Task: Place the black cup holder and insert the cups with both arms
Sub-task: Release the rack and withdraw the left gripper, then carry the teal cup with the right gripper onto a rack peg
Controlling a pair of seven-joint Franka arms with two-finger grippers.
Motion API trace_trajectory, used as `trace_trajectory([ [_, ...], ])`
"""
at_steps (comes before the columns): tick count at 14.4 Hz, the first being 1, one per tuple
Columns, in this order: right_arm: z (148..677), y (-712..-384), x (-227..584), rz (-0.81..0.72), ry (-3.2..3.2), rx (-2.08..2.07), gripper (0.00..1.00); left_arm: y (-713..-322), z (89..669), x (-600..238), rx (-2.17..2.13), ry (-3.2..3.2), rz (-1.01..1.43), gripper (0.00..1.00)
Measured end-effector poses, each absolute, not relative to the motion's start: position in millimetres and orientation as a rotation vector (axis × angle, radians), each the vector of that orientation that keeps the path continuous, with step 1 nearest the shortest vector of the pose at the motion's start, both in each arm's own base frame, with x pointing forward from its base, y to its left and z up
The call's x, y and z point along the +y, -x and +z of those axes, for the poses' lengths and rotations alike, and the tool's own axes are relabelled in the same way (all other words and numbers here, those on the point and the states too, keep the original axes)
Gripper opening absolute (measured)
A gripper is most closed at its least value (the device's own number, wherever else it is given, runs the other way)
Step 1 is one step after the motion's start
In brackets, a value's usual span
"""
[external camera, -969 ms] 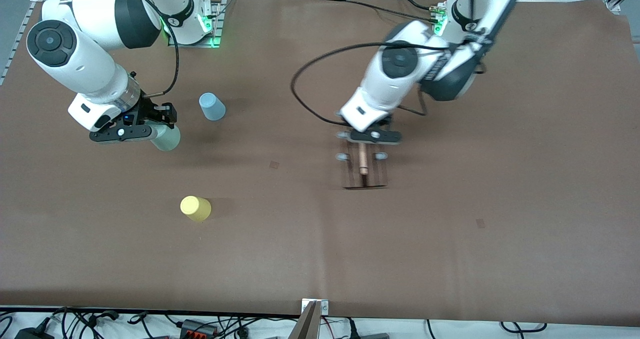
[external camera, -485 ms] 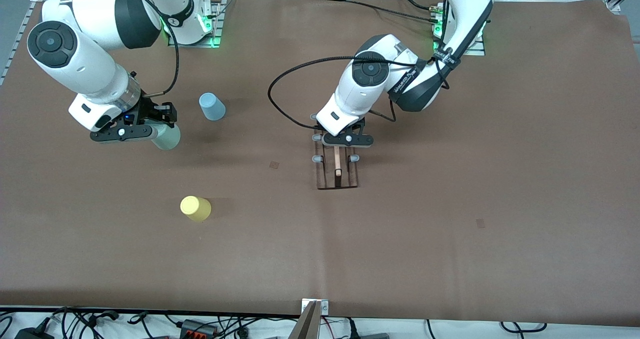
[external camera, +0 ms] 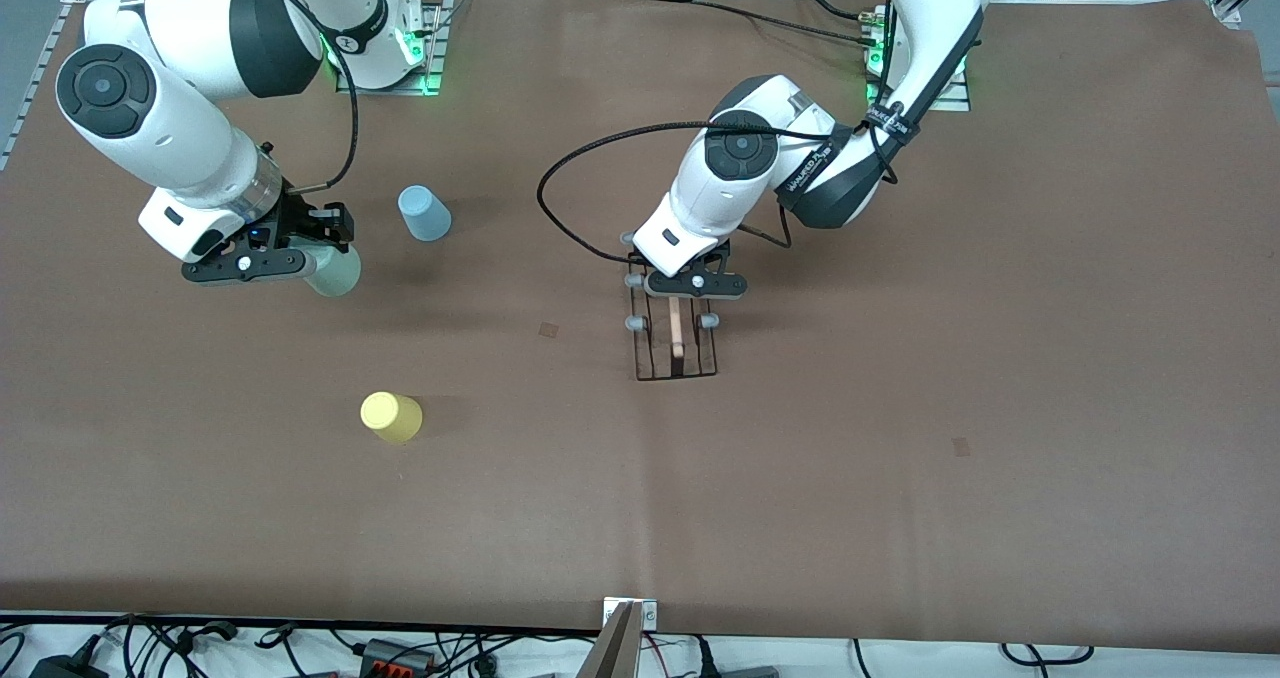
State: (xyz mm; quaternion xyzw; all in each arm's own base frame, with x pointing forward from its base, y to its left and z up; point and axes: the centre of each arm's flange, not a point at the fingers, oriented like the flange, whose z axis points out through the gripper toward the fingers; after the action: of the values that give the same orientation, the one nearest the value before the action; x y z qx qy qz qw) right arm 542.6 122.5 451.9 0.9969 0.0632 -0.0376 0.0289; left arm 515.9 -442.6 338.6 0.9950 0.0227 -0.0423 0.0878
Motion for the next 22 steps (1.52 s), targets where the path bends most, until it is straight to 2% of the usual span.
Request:
trace_trajectory([
  [4,451.7,-542.2,123.3,-0.122,-3.086,0.188,0.66,-540.6,365.7,-414.1,0.098,-2.998,-0.074,0.66],
  [8,451.3,-541.1,125.8,-0.14,-3.117,0.159,0.66,-577.0,452.7,-326.8,0.094,-3.057,-0.044,1.0],
  [13,451.0,-540.2,128.1,-0.151,-3.135,0.11,0.66,-617.1,535.6,-200.5,-0.025,-3.088,-0.034,1.0],
  [17,452.3,-527.3,175.5,-0.166,-3.163,-0.066,0.66,-632.7,535.6,-123.1,-0.129,-3.09,-0.087,1.0],
  [22,471.6,-485.4,302.3,-0.137,-3.166,-0.343,0.66,-640.9,535.3,-54.3,-0.251,-3.077,-0.101,1.0],
])
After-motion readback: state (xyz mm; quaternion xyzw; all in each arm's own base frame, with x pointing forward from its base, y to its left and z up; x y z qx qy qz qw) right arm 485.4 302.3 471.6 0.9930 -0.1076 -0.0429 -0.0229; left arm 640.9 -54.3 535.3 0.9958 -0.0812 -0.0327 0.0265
